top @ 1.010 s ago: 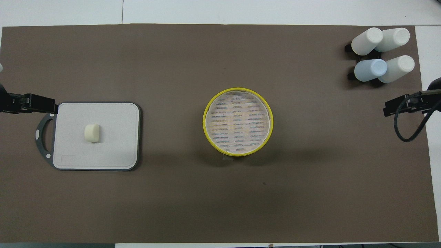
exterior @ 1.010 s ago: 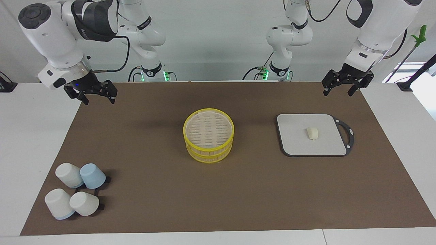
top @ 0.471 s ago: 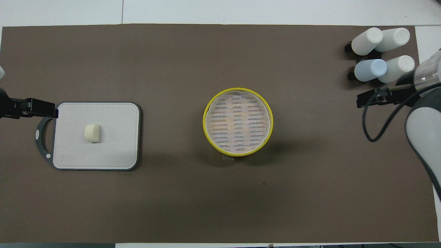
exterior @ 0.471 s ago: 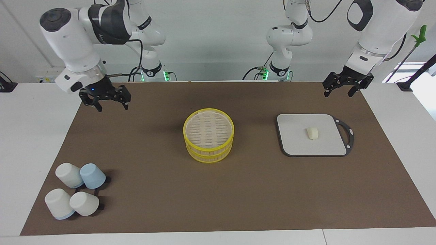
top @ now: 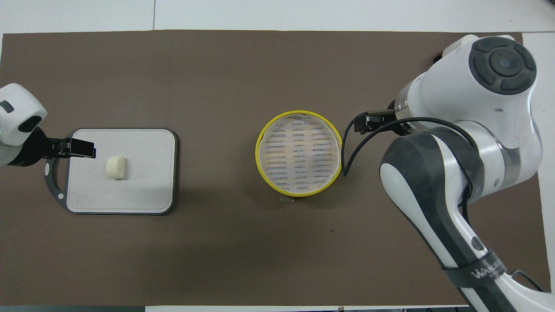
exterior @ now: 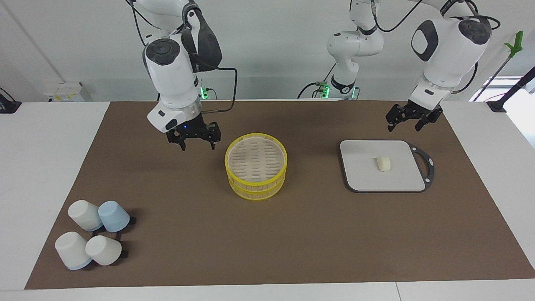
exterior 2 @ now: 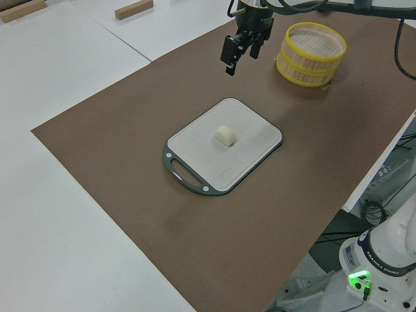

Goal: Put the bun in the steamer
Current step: 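Reach the right gripper to the steamer lid while the left gripper approaches the bun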

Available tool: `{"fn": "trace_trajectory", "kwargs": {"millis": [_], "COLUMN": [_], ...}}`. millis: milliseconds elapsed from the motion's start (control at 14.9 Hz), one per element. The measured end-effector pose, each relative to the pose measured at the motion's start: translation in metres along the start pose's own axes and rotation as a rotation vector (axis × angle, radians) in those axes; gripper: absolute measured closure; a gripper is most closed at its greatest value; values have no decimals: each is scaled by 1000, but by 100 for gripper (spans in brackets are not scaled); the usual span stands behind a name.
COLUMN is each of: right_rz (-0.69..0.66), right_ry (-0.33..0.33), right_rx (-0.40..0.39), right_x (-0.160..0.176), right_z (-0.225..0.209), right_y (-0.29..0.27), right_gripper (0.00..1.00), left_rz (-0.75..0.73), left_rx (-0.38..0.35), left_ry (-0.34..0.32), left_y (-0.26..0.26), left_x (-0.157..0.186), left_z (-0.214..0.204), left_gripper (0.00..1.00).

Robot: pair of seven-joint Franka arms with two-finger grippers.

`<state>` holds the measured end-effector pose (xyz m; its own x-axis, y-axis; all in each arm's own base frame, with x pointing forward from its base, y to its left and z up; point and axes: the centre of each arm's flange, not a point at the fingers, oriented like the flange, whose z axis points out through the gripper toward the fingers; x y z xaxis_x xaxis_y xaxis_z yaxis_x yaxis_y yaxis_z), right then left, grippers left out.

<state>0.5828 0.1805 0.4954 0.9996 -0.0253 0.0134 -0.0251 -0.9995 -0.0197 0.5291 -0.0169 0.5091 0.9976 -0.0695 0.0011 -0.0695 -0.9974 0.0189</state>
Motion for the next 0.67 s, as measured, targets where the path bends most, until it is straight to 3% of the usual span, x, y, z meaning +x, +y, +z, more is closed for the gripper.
{"fn": "trace_trajectory", "kwargs": {"millis": [337,673], "right_rz": [52,90], "right_ry": [3,9], "right_rx": [8,20], "right_x": [-19,-33], "right_z": [29,41], "right_y": [-90,-183], "right_gripper": [6,11], "left_rz": [4,-9], "left_rx": [1,1], "left_ry": [-22,-35], "left_y": [-2,-12], "left_x": [-7,3], "left_z": [89,133], "left_gripper": [0,0]}}
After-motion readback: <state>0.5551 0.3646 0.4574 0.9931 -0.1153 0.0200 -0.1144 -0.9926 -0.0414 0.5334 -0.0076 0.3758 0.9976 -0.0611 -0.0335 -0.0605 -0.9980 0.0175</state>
